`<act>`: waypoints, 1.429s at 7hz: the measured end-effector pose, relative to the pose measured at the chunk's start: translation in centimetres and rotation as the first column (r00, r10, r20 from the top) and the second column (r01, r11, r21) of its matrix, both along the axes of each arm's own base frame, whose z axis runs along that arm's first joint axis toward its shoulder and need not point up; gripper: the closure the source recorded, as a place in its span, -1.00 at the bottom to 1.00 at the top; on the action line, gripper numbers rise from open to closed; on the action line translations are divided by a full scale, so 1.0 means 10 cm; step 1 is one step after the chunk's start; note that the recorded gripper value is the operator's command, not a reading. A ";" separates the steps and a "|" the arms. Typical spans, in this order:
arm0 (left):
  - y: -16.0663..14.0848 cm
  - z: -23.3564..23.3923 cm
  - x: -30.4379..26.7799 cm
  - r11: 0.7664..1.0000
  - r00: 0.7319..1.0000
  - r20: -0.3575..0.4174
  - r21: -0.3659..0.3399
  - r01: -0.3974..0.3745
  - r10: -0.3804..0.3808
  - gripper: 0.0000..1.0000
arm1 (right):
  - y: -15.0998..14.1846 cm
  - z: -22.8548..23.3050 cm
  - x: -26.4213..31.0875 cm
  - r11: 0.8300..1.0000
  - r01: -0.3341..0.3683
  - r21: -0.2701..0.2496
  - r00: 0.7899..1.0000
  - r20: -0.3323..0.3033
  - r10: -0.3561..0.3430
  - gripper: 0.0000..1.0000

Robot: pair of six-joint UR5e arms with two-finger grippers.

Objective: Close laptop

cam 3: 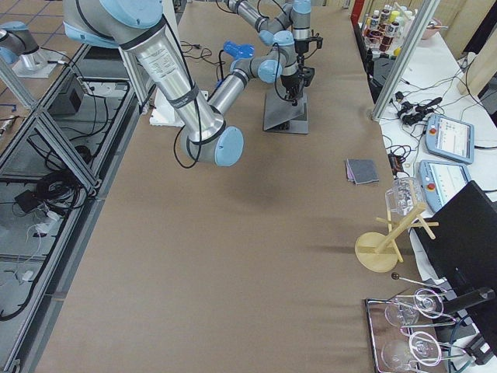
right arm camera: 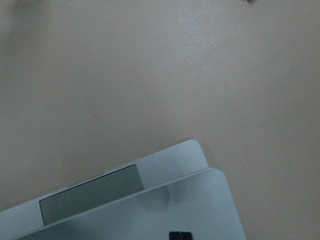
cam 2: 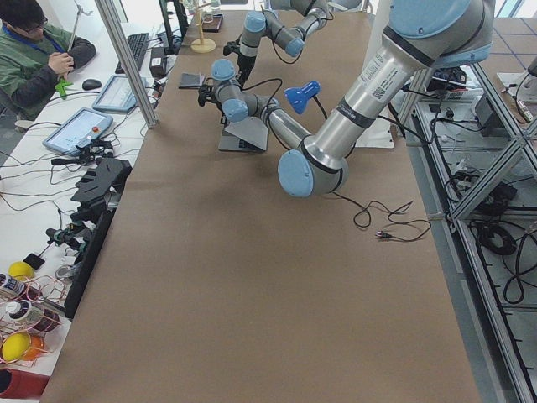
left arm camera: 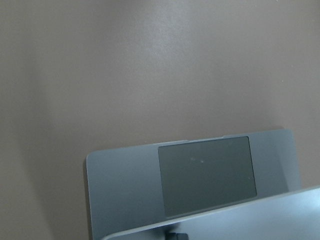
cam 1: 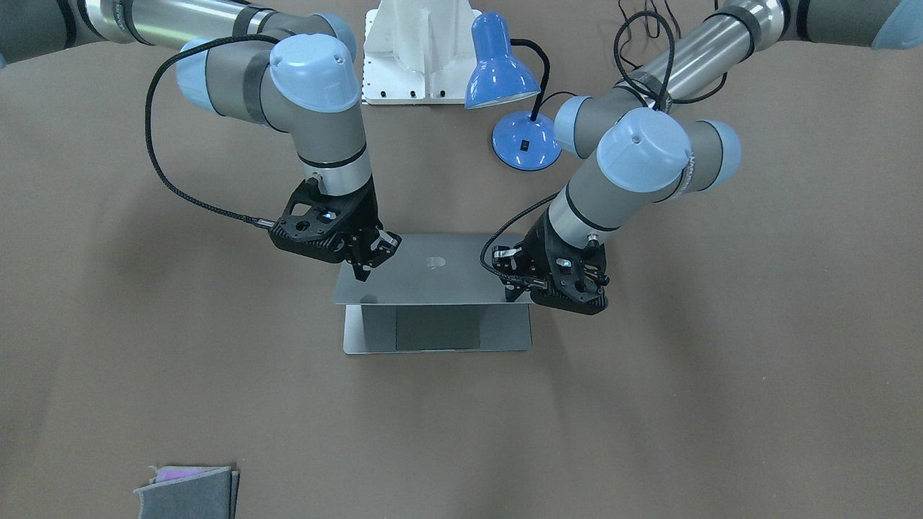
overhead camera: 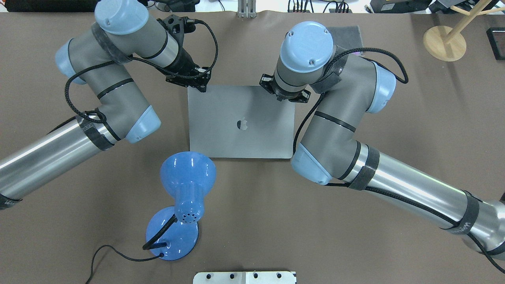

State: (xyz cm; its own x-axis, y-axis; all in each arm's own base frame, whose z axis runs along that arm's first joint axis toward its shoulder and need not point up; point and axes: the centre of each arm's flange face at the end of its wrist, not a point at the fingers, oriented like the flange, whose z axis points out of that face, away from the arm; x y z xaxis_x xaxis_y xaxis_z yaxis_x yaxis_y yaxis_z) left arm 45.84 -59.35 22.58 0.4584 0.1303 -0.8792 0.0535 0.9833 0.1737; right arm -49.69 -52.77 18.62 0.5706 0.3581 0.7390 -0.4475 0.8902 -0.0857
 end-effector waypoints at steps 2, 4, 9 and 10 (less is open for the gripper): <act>-0.08 0.10 0.06 1.000 1.000 0.027 0.005 0.004 -0.004 1.00 | -0.17 0.16 -0.19 1.000 -0.003 0.002 1.000 0.002 0.003 1.00; -0.14 0.21 0.12 1.000 0.999 0.053 0.010 0.006 -0.007 1.00 | -0.28 0.24 -0.29 1.000 -0.006 -0.005 1.000 -0.009 0.006 1.00; -0.12 0.49 0.45 0.999 0.991 0.133 0.036 0.021 -0.026 1.00 | -0.43 0.48 -0.51 1.000 -0.007 -0.013 1.000 -0.026 0.006 1.00; -0.08 0.53 0.52 0.999 0.989 0.146 0.041 0.025 -0.031 1.00 | -0.45 0.56 -0.57 1.000 -0.005 -0.015 1.000 -0.030 0.004 1.00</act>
